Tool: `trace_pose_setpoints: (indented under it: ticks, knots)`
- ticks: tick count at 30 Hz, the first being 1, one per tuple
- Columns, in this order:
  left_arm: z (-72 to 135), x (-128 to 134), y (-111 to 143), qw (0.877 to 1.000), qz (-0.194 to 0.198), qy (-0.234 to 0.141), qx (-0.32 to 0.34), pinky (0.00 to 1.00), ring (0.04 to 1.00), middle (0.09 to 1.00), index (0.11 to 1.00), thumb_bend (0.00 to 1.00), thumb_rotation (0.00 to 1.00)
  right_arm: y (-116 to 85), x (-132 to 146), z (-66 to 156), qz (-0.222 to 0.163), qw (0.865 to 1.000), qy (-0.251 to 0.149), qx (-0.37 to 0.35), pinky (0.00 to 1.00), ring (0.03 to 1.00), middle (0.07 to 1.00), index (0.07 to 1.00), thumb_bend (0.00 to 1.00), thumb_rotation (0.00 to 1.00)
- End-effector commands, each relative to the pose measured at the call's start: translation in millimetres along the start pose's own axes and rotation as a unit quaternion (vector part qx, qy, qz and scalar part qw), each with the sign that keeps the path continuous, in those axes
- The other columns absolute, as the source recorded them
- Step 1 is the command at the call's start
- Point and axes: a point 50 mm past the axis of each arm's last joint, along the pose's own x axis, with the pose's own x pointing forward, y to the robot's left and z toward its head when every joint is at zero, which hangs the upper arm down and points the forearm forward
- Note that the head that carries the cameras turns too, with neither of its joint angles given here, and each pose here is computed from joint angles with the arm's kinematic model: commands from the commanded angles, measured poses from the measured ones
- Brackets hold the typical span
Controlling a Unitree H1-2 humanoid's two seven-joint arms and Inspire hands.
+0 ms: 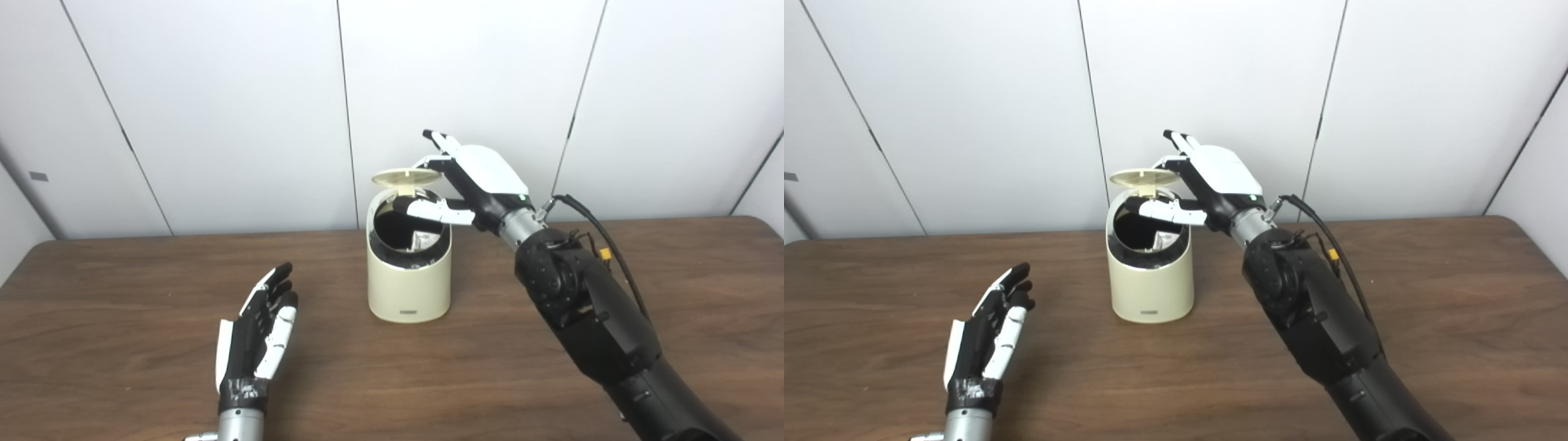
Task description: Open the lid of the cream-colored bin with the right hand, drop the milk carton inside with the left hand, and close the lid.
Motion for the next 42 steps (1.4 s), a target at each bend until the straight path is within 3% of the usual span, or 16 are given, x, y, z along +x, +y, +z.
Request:
trace_pose_setpoints:
  ticks: [1, 12, 20, 29, 42]
  knots:
    - [10, 6, -4, 1.000, -0.002, -0.025, 0.004, 0.81, 0.877, 0.897, 0.876, 0.50, 0.72, -25, 6, 14, -0.042, 0.998, -0.034, -0.013, 1.00, 1.000, 1.000, 0.659, 0.60, 1.00]
    - [8, 6, -4, 1.000, -0.002, -0.021, 0.011, 0.80, 0.869, 0.893, 0.881, 0.48, 0.71, -27, -2, 11, -0.049, 0.998, -0.028, -0.020, 0.98, 1.000, 1.000, 0.704, 0.58, 1.00]
    - [7, 7, -4, 1.000, 0.009, -0.026, 0.003, 0.82, 0.890, 0.909, 0.933, 0.48, 0.61, -19, -10, 13, -0.024, 0.999, -0.018, -0.029, 0.96, 1.000, 1.000, 0.725, 0.58, 1.00]
    - [9, 6, -4, 1.000, 0.011, -0.026, 0.008, 0.76, 0.861, 0.898, 0.937, 0.50, 0.59, -7, -21, 13, -0.002, 0.999, -0.019, -0.042, 0.97, 1.000, 1.000, 0.701, 0.58, 1.00]
    - [11, 4, -3, 0.999, 0.006, -0.023, 0.023, 0.82, 0.881, 0.898, 0.925, 0.47, 0.54, 9, -38, 9, 0.018, 0.998, -0.018, -0.060, 1.00, 1.000, 1.000, 0.707, 0.59, 1.00]
